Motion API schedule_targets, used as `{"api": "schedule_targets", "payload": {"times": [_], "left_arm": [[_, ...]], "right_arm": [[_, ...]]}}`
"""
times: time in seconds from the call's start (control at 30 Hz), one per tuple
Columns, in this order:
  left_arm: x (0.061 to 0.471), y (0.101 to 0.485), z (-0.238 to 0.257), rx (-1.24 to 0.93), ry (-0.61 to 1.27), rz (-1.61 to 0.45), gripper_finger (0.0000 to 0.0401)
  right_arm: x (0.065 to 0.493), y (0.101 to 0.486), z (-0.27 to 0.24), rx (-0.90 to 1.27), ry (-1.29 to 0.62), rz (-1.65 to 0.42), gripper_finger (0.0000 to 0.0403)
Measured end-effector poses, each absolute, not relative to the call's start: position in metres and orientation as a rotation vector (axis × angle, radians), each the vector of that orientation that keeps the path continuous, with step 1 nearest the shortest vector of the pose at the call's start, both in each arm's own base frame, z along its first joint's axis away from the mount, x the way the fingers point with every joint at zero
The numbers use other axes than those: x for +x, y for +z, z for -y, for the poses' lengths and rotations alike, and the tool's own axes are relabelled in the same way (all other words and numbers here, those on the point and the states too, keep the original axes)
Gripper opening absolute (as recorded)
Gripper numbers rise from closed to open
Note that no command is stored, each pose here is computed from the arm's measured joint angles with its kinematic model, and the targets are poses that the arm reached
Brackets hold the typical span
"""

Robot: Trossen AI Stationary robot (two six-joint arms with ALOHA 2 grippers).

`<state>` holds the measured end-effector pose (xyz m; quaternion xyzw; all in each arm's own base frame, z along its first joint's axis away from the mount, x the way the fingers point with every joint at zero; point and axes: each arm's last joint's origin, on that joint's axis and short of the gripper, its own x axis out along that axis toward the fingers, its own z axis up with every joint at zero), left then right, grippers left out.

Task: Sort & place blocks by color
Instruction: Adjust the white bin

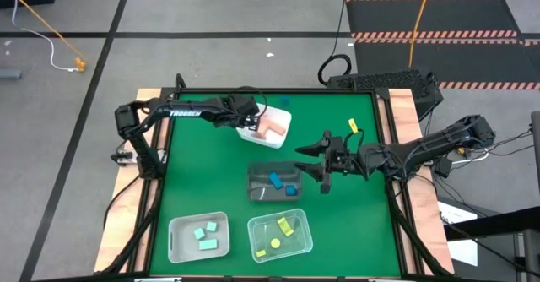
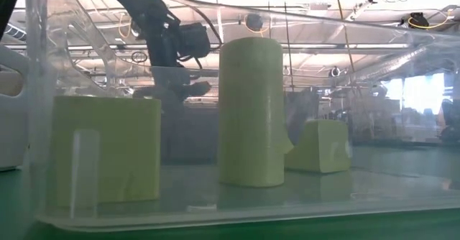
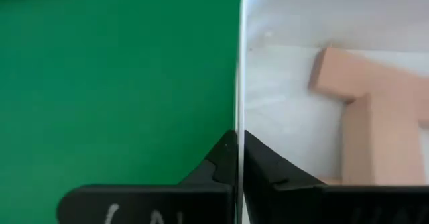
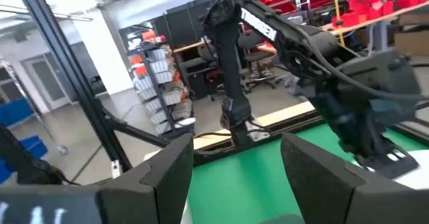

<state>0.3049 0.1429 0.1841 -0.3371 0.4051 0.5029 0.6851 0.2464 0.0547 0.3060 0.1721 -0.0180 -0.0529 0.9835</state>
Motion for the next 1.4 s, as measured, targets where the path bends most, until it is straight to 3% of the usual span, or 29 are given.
{"api": "schedule_targets", "payload": {"times": [0.23, 0.5, 0.77, 1.1, 1.4], "left_arm": [[0.277, 0.202, -0.15, -0.726, 1.231, -0.98, 0.0006], [0.263, 0.21, -0.157, -0.708, 1.315, -0.991, 0.0006], [0.261, 0.21, -0.16, -0.743, 1.391, -0.932, 0.0005], [0.266, 0.203, -0.161, -0.77, 1.424, -0.892, 0.0036], [0.268, 0.2, -0.164, -0.758, 1.411, -0.896, 0.0082]], "right_arm": [[0.248, 0.296, -0.033, 0.377, -0.365, -0.01, 0.0215], [0.244, 0.272, 0.02, 0.336, -0.59, -0.232, 0.0217], [0.243, 0.253, 0.084, 0.389, -0.597, -0.355, 0.0217], [0.255, 0.202, 0.139, 0.395, -0.522, -0.507, 0.0217], [0.258, 0.184, 0.159, 0.273, -0.465, -0.539, 0.0217]]}}
